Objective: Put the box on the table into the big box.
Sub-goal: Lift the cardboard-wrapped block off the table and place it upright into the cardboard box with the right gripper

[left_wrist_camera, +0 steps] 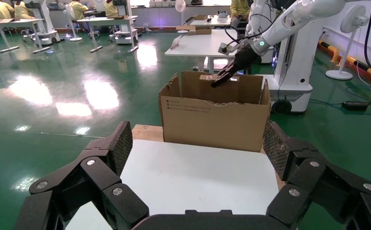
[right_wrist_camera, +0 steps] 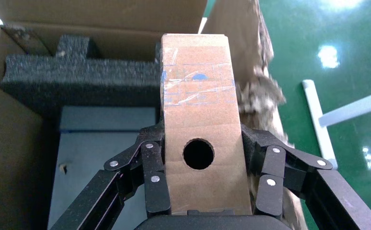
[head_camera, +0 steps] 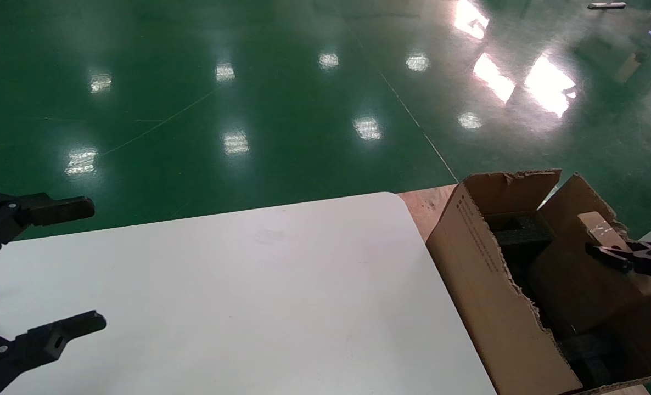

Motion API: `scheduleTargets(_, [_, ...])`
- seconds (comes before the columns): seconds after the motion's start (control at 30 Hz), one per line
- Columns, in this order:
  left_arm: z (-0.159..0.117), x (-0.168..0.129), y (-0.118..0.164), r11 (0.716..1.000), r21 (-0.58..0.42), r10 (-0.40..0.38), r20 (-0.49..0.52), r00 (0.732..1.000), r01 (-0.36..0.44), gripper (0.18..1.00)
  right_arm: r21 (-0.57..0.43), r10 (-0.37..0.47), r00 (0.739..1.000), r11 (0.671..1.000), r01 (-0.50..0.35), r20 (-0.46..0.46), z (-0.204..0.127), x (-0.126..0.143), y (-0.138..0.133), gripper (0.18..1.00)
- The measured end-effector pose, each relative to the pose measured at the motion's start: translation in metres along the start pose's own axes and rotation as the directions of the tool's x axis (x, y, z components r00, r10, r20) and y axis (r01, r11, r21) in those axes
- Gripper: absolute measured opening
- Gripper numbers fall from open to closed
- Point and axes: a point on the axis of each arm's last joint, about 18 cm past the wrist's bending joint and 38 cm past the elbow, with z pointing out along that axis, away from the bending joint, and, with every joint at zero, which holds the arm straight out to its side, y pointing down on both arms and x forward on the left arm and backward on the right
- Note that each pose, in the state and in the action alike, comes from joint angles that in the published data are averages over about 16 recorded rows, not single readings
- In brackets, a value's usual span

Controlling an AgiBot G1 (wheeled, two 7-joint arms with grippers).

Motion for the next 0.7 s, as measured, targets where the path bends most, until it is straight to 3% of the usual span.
scheduleTargets(0.7, [-0.0001, 0.0000, 0.0000, 1.000, 0.000, 0.000, 0.000, 1.000, 0.000, 1.001, -0.031, -0.005, 1.000, 0.999, 0.005, -0.008, -0.0034, 0.0029, 0.0062, 0.465])
